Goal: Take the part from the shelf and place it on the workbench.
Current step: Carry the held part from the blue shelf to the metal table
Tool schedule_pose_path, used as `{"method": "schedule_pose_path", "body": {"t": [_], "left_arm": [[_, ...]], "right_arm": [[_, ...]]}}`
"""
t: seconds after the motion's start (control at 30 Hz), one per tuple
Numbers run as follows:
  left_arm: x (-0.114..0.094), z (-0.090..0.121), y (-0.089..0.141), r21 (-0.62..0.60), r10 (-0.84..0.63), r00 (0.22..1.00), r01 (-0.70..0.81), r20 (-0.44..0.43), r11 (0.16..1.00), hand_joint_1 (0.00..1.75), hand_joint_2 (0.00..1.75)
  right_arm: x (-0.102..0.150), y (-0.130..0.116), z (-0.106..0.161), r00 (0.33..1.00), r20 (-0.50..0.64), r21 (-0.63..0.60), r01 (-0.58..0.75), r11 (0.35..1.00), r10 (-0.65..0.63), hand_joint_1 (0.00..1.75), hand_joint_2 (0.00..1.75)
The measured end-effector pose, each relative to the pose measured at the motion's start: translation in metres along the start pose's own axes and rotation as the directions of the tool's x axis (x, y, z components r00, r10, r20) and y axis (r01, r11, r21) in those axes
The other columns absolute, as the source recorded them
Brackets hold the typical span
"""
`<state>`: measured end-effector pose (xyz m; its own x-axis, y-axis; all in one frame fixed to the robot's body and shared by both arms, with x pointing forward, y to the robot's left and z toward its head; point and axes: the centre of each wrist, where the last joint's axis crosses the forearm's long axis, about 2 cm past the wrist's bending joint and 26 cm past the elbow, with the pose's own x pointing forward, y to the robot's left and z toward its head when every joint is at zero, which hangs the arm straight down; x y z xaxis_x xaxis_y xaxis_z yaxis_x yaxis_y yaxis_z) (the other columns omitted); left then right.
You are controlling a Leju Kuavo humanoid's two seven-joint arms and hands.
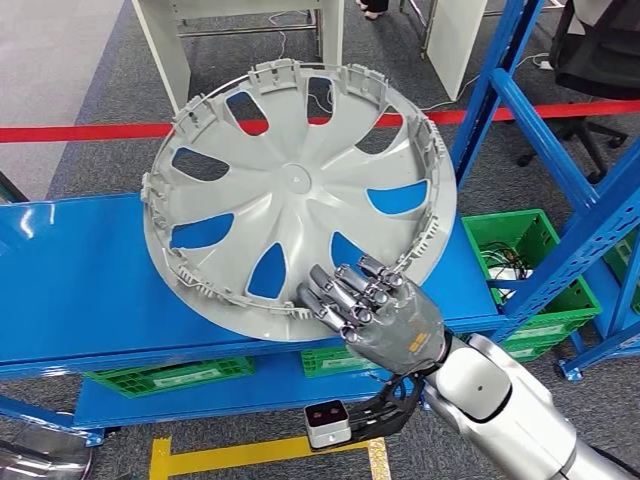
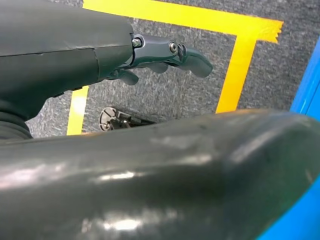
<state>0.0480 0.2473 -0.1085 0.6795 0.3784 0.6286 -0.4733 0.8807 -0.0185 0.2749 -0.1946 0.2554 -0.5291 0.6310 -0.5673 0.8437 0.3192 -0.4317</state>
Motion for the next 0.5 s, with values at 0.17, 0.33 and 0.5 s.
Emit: {"method": "schedule_pose_path", "body": {"t": [0.17,0.33,0.5], "left_arm": [[0.000,0.000,0.001,0.023,-0.014,1.000,0.015,-0.014,1.000,0.00,0.00],[0.000,0.000,0.002,0.031,-0.022,1.000,0.023,-0.017,0.999,0.00,0.00],[0.000,-0.001,0.002,0.023,-0.021,1.000,0.021,-0.020,1.000,0.00,0.00]], "right_arm": [[0.005,-0.001,0.001,0.999,-0.044,0.003,0.015,1.000,-0.015,1.75,1.75],[0.009,-0.001,0.002,0.997,-0.065,-0.002,0.052,0.999,-0.052,1.75,1.75],[0.012,-0.001,0.007,0.993,-0.048,0.003,0.107,0.994,-0.106,1.75,1.75]]}}
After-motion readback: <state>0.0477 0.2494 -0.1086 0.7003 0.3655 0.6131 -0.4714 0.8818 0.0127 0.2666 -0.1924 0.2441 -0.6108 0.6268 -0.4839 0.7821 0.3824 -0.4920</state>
